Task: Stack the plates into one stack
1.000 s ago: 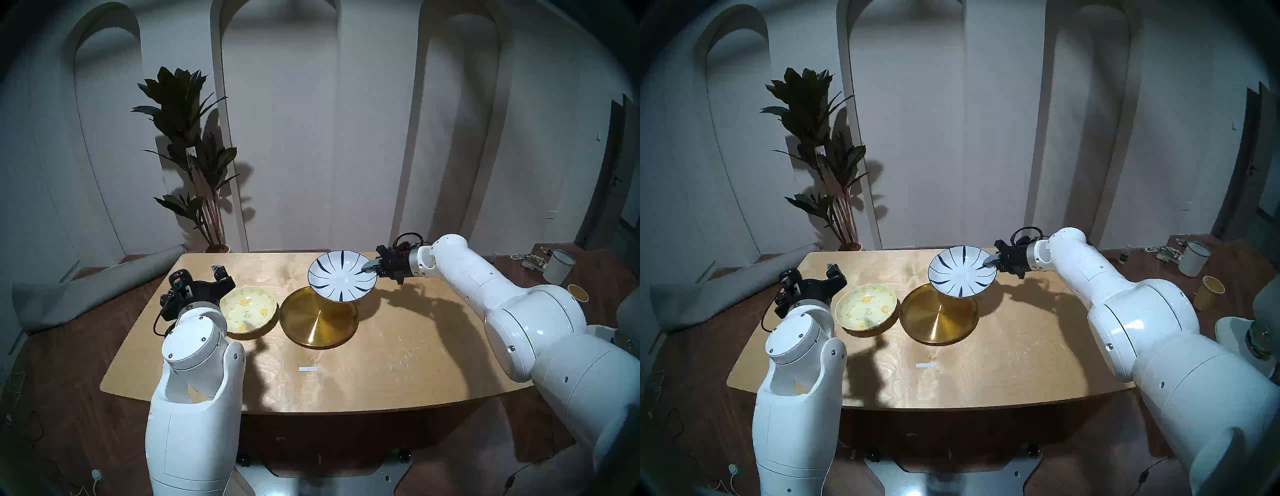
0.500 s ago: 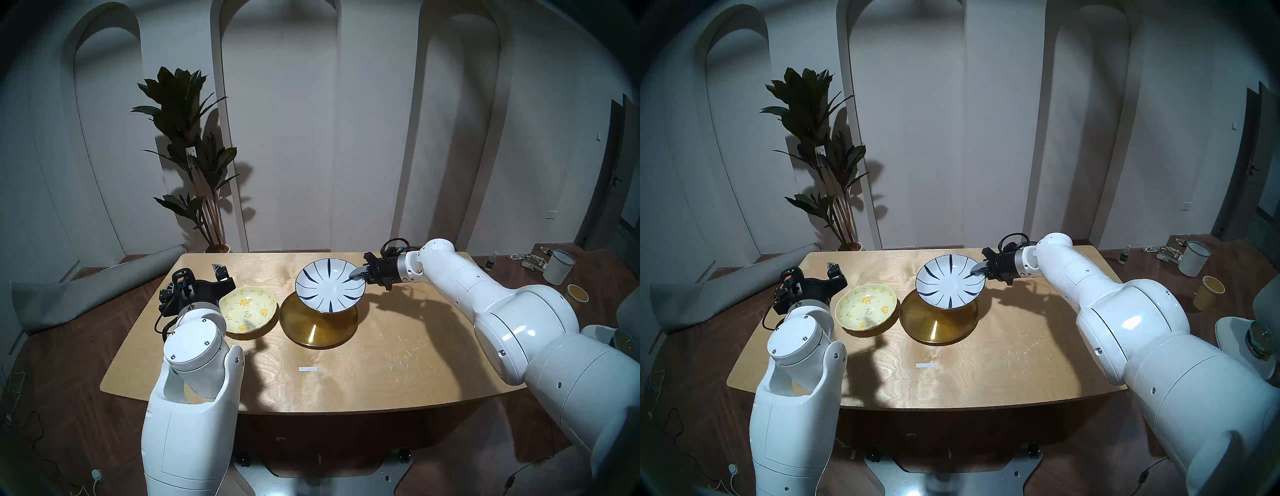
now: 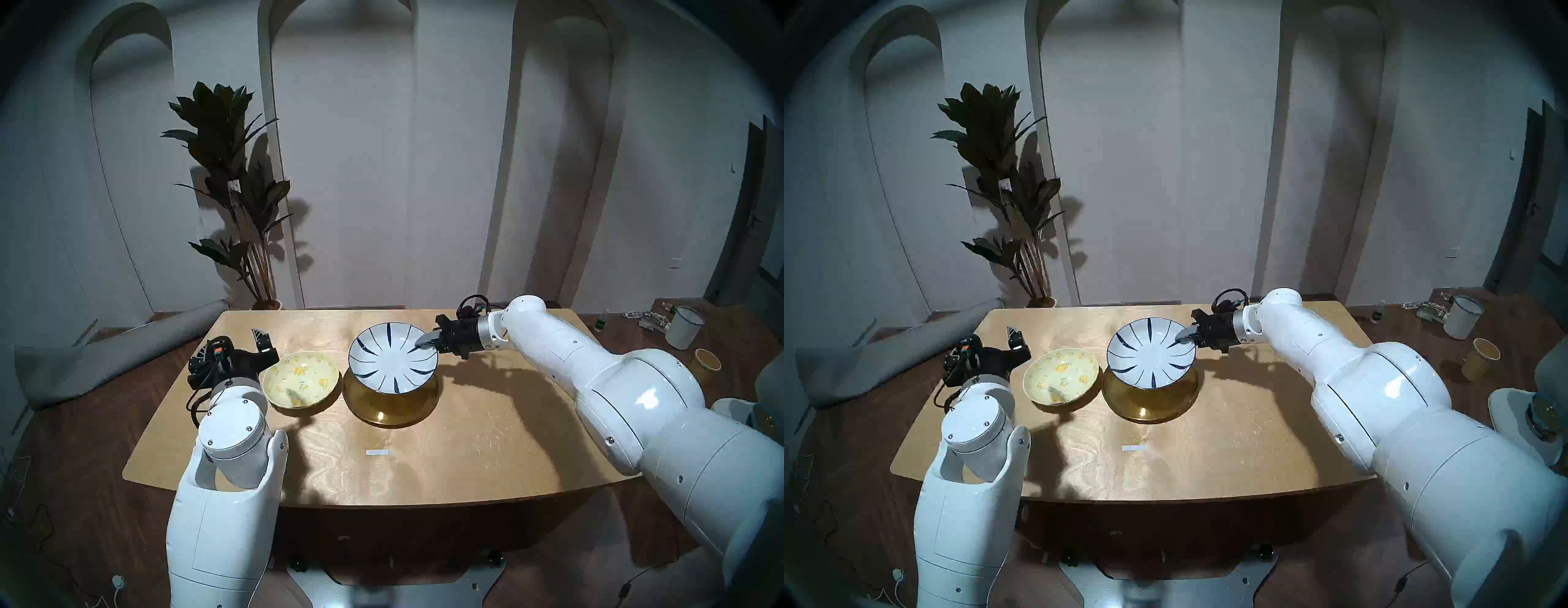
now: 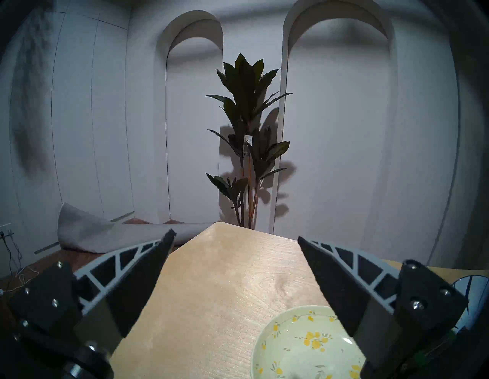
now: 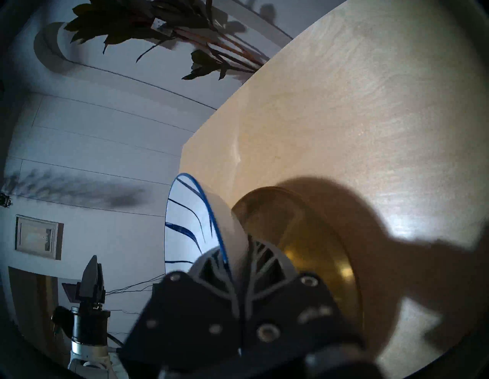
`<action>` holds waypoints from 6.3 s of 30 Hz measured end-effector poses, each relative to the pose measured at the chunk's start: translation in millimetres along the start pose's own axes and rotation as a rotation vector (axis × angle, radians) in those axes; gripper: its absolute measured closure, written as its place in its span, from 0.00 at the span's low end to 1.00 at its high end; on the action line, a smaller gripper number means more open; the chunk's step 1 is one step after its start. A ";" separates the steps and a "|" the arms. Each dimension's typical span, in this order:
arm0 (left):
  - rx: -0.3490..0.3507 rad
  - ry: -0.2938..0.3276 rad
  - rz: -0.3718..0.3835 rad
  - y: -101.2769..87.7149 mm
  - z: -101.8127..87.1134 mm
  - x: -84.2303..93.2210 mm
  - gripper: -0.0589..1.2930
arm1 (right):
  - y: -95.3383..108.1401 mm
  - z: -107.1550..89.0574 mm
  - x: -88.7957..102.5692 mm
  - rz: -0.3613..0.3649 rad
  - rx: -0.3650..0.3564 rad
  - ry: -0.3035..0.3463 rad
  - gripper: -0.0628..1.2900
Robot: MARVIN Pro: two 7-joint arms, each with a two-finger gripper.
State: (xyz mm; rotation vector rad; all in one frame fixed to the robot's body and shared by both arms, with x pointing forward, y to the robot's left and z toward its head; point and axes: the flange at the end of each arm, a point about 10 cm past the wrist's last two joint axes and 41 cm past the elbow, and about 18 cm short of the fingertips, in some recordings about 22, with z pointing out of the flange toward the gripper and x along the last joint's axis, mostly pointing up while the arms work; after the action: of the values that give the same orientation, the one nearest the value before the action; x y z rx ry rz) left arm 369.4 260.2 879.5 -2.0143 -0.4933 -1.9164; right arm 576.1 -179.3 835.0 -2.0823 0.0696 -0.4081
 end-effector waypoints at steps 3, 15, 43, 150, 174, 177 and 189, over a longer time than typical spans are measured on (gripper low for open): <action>0.004 0.007 0.012 0.1 5.0 -4.0 0.03 | 0.4 -0.8 -1.6 -0.009 0.009 -0.012 0.96; 0.047 0.053 0.046 -6.4 31.6 -14.4 0.03 | 6.7 -9.4 -7.2 -0.041 0.027 -0.060 0.96; -0.191 0.038 0.138 -56.0 108.6 1.1 0.03 | 17.7 -11.3 -11.9 -0.031 -0.012 -0.078 0.96; -0.482 0.014 0.370 -89.6 118.6 29.3 0.03 | 66.3 -76.4 -2.0 -0.181 -0.193 -0.044 0.07; -0.643 -0.044 0.354 -46.4 104.6 2.2 0.03 | 54.4 -115.4 39.8 -0.607 -0.309 0.137 0.07; -0.658 -0.049 0.346 -41.1 103.7 0.2 0.03 | 49.6 -118.5 45.0 -0.667 -0.312 0.166 0.07; -0.659 -0.045 0.307 -37.9 112.7 7.1 0.03 | 38.8 -122.8 52.9 -0.875 -0.306 0.272 0.07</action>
State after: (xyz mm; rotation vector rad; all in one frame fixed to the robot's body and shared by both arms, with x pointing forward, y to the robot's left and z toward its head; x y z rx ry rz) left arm 452.7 345.4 880.5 -2.3300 0.4881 -1.9958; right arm 591.7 -312.1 873.5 -2.2552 -0.6776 -1.2682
